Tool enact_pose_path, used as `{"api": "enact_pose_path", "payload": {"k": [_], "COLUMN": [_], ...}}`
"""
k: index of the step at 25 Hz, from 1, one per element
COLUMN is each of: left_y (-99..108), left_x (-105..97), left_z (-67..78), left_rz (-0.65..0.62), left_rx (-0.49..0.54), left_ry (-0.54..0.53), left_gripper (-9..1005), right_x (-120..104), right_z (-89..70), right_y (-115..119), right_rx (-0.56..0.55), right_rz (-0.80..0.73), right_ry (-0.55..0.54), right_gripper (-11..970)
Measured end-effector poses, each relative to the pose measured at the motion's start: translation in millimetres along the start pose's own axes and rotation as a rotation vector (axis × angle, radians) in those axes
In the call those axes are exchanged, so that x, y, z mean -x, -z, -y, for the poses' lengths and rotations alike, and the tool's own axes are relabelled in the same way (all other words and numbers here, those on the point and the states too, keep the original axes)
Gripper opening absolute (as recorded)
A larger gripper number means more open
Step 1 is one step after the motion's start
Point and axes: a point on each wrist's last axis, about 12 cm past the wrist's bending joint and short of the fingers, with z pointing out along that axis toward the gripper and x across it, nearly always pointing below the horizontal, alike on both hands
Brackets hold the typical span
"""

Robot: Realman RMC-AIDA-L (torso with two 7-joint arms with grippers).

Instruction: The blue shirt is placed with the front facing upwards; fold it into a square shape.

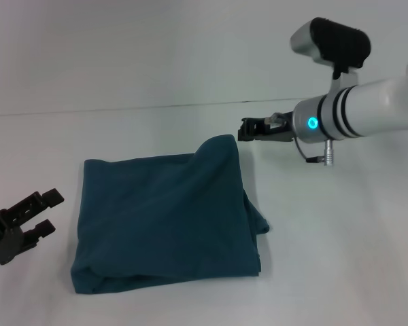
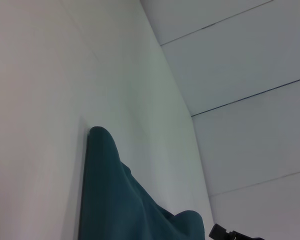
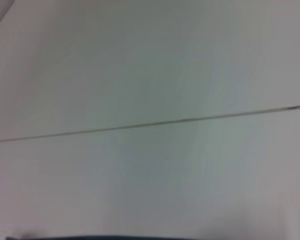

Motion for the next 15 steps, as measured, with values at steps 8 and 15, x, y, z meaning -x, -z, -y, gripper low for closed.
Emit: {"api": "enact_pose_path", "payload": {"k": [8,15], "left_y": [0.4,2.0], "left_x": [-0.6,-0.3], "left_z": [0.2,0.4], "left_rz": [-0.003,-0.005], "left_rx": [-0.003,-0.005], "left_ry": [0.001,-0.001], "left_gripper": [945,941], "right_x": [15.4,19.6], "right_z": [21.7,24.4], "right_y": [14.4,36.6], "right_rx": [-0.032,0.071], "right_rz": [0.025,-0.094], "right_ry": [-0.013,-0.011], "right_gripper": [220,391]}}
